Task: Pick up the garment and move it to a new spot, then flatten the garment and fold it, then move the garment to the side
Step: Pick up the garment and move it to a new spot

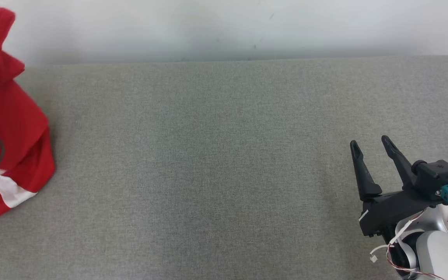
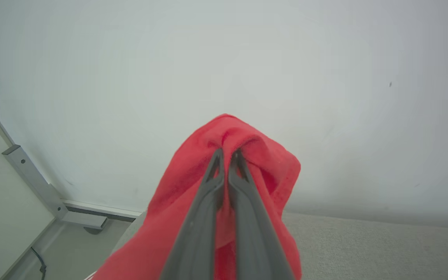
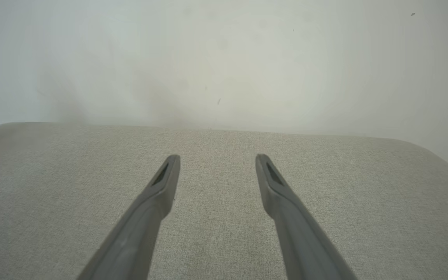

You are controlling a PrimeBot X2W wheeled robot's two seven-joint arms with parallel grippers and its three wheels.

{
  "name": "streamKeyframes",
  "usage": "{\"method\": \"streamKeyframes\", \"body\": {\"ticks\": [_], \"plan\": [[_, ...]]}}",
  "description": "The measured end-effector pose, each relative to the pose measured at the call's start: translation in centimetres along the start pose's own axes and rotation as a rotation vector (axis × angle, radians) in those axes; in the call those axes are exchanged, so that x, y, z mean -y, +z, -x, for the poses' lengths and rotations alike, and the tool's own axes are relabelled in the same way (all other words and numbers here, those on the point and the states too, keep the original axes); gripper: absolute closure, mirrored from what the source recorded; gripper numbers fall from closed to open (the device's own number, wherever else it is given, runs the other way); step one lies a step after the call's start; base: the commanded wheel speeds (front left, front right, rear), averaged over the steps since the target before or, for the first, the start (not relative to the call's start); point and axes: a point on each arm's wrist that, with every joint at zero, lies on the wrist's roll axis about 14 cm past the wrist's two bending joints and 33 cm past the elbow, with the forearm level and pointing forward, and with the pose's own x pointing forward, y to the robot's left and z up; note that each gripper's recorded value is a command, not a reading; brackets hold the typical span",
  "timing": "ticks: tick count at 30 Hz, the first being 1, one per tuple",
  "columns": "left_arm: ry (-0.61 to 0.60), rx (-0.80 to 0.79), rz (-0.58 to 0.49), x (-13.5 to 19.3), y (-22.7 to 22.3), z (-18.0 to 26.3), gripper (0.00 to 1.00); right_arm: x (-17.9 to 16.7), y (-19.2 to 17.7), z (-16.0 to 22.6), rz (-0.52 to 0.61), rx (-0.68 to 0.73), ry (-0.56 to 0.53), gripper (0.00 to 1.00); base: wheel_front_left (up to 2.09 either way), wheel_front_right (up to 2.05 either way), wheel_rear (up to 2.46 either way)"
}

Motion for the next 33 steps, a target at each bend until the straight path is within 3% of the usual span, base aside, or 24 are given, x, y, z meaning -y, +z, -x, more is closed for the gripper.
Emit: {"method": "streamKeyframes", "body": {"ticks": [7, 14, 24, 27, 33], "plan": [[-0.132, 0.162, -0.053, 5.0, 6.1, 0.4, 1.0, 0.3, 0.4, 0.6, -0.015, 0.017, -0.009, 0.0, 0.0, 0.0, 0.0], [-0.311, 0.273, 0.007, 11.9, 10.3, 2.0, 1.0, 1.1, 0.3, 1.5, -0.021, 0.02, -0.036, 0.0, 0.0, 0.0, 0.0], [-0.579, 0.307, 0.012, 22.4, 11.0, 4.6, 1.0, 3.1, 0.0, 2.6, -0.046, 0.026, -0.095, 0.0, 0.0, 0.0, 0.0], [-0.703, 0.303, 0.02, 27.0, 10.2, 6.7, 1.0, 4.0, -0.1, 3.2, -0.047, 0.027, -0.122, 0.0, 0.0, 0.0, 0.0], [-0.867, 0.246, 0.108, 32.7, 7.5, 10.3, 1.0, 5.2, 0.1, 4.0, -0.048, 0.035, -0.159, 0.0, 0.0, 0.0, 0.0]]}}
